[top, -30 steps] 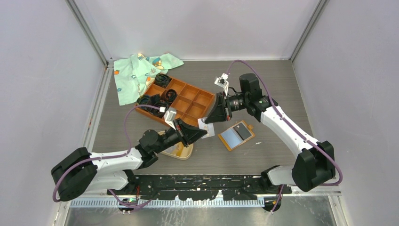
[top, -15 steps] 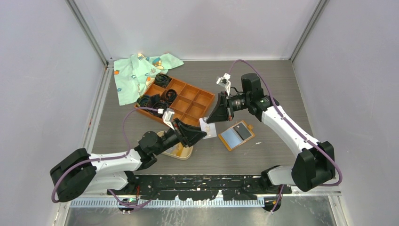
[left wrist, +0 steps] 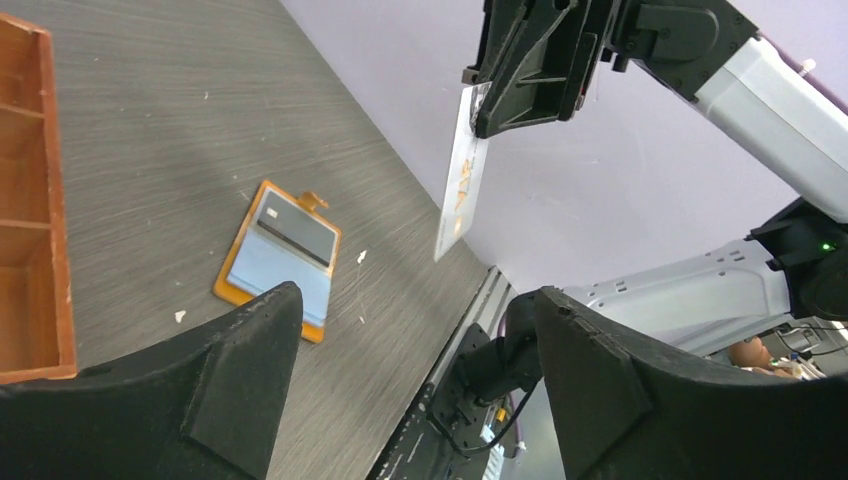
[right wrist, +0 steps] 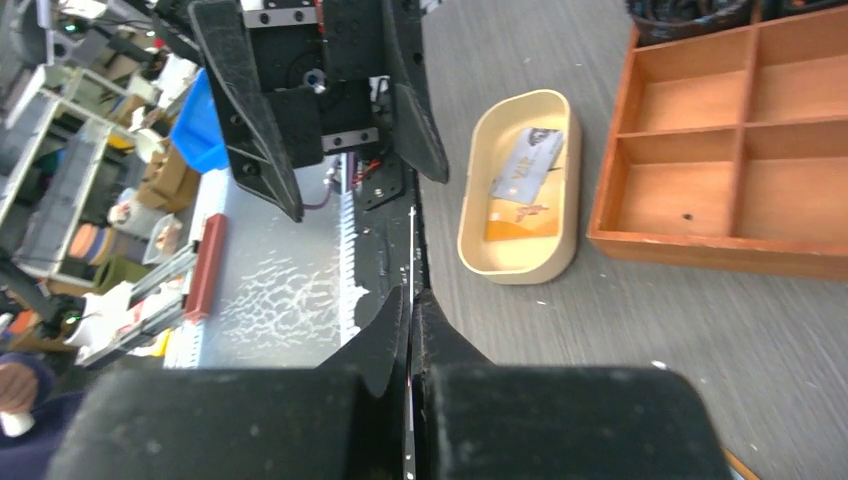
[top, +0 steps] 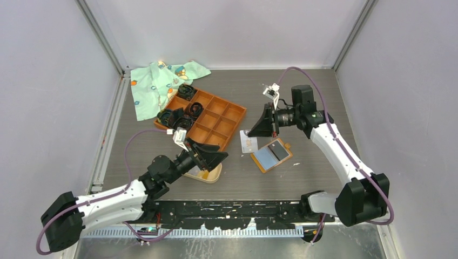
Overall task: Put the credit cards into the card holder
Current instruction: Insert the credit card into the card holder.
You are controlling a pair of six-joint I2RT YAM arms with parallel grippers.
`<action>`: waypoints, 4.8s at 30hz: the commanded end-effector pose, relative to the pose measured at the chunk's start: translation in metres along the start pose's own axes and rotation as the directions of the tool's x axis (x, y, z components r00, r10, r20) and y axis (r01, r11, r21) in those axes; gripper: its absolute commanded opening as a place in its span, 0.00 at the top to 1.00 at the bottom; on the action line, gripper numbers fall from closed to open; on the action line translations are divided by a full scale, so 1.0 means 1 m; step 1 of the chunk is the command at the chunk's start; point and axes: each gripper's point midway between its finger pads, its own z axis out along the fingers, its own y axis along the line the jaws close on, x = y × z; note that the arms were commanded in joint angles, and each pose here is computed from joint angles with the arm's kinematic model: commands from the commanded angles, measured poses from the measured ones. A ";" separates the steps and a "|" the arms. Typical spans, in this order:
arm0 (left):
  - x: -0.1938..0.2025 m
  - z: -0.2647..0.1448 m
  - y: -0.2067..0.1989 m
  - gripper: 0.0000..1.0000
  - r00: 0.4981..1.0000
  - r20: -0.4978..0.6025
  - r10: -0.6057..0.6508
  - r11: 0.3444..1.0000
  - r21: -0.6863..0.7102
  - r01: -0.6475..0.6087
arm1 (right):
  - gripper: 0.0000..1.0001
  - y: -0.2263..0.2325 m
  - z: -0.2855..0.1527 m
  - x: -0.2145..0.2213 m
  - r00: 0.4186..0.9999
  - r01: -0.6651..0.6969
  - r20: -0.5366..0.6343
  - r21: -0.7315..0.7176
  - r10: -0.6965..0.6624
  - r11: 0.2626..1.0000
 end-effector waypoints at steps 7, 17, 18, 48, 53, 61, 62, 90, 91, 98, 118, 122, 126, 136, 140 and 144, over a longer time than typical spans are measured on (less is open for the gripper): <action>-0.001 -0.016 0.012 0.09 0.999 0.026 -0.029 0.998 -0.048 0.030 | 0.99 -0.026 -0.037 0.020 0.982 0.187 -0.062 0.235 -0.177 0.954; 0.027 0.006 -0.004 0.14 0.991 -0.137 -0.007 0.999 0.038 0.013 | 0.99 -0.054 -0.081 0.029 0.987 0.160 -0.048 0.405 -0.154 0.900; 0.031 0.009 -0.004 0.16 0.987 -0.159 0.001 0.999 0.041 0.005 | 0.99 -0.057 -0.085 0.032 0.987 0.158 -0.048 0.414 -0.151 0.897; 0.169 0.096 0.084 0.61 0.874 -0.482 -0.056 0.901 -0.401 -0.163 | 0.99 -0.157 -0.129 0.107 0.930 -0.229 -0.153 0.466 0.333 0.855; 0.177 0.097 0.101 0.60 0.867 -0.492 -0.080 0.858 -0.476 -0.191 | 0.99 -0.179 -0.123 0.116 0.913 -0.290 -0.115 0.493 0.392 0.820; 0.190 0.100 0.113 0.55 0.849 -0.515 -0.118 0.824 -0.528 -0.205 | 0.99 -0.197 -0.114 0.132 0.888 -0.325 -0.115 0.531 0.446 0.783; 0.191 0.101 0.113 0.55 0.848 -0.516 -0.120 0.825 -0.527 -0.205 | 0.99 -0.197 -0.113 0.134 0.883 -0.333 -0.117 0.527 0.455 0.782; 0.175 0.098 0.130 0.59 0.846 -0.520 -0.115 0.803 -0.550 -0.228 | 0.99 -0.193 -0.088 0.143 0.787 -0.545 0.002 0.471 0.616 0.694; 0.176 0.098 0.130 0.59 0.845 -0.522 -0.115 0.804 -0.549 -0.229 | 0.99 -0.194 -0.090 0.142 0.790 -0.544 0.017 0.481 0.613 0.688; 0.174 0.100 0.125 0.60 0.842 -0.528 -0.110 0.814 -0.534 -0.228 | 0.99 -0.190 -0.103 0.128 0.805 -0.552 0.106 0.490 0.583 0.674; 0.178 0.094 0.116 0.57 0.815 -0.562 -0.140 0.869 -0.464 -0.171 | 0.99 -0.192 -0.111 0.126 0.666 -0.744 0.437 0.453 0.604 0.492; 0.177 0.092 0.114 0.56 0.810 -0.569 -0.145 0.869 -0.464 -0.170 | 0.99 -0.189 -0.119 0.130 0.662 -0.746 0.462 0.487 0.591 0.455; 0.175 0.090 0.102 0.56 0.792 -0.593 -0.146 0.888 -0.431 -0.159 | 0.99 -0.188 -0.124 0.131 0.662 -0.744 0.479 0.515 0.577 0.426; 0.205 0.087 0.043 0.83 0.707 -0.703 -0.076 0.969 -0.220 -0.115 | 0.99 -0.186 -0.122 0.121 0.667 -0.743 0.479 0.491 0.571 0.455; 0.222 0.095 0.052 0.86 0.691 -0.715 -0.103 0.959 -0.257 -0.122 | 0.99 -0.184 -0.125 0.118 0.673 -0.737 0.493 0.504 0.551 0.450; 0.225 0.095 0.076 0.86 0.677 -0.729 -0.101 0.926 -0.317 -0.203 | 0.99 -0.185 -0.127 0.116 0.657 -0.752 0.521 0.503 0.546 0.425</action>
